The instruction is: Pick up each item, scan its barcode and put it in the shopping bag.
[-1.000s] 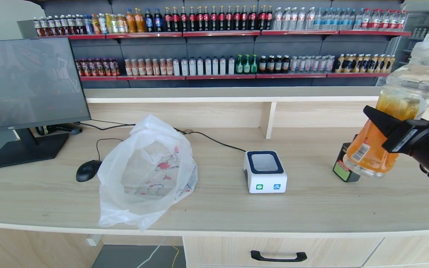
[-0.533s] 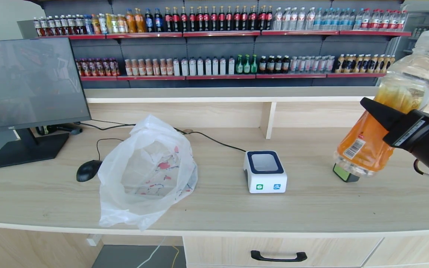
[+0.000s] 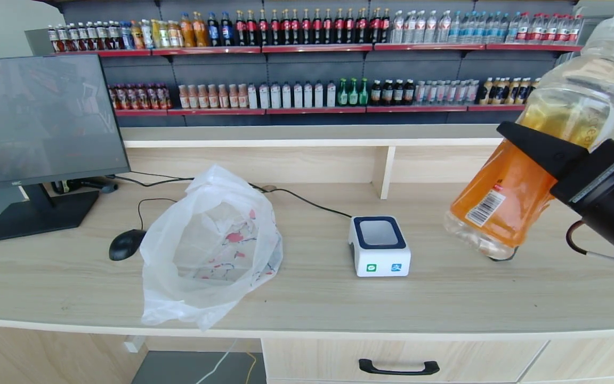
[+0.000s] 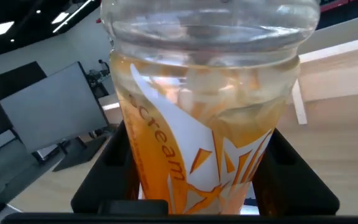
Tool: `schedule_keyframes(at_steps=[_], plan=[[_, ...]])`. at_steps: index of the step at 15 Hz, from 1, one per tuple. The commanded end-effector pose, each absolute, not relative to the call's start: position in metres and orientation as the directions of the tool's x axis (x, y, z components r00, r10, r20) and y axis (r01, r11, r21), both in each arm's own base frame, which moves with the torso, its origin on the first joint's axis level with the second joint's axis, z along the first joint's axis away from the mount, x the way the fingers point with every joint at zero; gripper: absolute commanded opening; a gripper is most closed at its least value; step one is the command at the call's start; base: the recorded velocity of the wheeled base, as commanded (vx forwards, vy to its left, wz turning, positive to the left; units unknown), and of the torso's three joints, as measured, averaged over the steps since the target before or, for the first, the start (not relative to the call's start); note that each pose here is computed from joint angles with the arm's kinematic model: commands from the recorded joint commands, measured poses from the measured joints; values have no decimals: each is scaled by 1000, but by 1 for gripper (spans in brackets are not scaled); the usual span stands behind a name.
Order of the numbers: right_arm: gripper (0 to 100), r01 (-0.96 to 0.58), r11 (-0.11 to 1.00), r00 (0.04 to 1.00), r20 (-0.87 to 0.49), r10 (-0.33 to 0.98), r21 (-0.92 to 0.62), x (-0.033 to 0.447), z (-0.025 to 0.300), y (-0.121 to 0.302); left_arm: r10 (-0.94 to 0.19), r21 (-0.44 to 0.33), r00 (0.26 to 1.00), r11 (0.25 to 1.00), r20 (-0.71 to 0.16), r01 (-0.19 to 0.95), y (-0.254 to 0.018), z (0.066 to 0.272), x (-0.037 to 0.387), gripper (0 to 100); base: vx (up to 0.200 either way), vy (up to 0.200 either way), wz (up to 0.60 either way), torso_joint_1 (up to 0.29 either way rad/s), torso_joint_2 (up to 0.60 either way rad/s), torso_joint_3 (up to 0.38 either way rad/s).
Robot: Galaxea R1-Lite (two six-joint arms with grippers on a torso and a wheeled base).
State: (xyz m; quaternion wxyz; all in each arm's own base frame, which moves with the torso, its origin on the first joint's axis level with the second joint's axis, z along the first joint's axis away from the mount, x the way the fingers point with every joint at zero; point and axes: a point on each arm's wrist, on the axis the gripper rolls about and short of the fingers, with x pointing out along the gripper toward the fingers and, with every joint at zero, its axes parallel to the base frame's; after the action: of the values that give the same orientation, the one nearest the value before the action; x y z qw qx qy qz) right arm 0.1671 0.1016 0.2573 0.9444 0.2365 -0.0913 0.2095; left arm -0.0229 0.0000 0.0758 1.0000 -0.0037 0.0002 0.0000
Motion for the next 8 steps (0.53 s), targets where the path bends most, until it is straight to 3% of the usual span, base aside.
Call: schedule_keyframes(at_steps=[1, 8], plan=[[0, -528, 733, 848, 308, 431, 429, 152, 265, 110, 0, -8, 1000, 1000, 0, 0, 0, 76, -23, 0, 0, 0, 0, 0, 0, 0], [0, -622, 624, 782, 336, 525, 473, 137, 270, 116, 0, -8, 1000, 1000, 0, 0, 0, 76, -23, 0, 0, 0, 0, 0, 0, 0]])
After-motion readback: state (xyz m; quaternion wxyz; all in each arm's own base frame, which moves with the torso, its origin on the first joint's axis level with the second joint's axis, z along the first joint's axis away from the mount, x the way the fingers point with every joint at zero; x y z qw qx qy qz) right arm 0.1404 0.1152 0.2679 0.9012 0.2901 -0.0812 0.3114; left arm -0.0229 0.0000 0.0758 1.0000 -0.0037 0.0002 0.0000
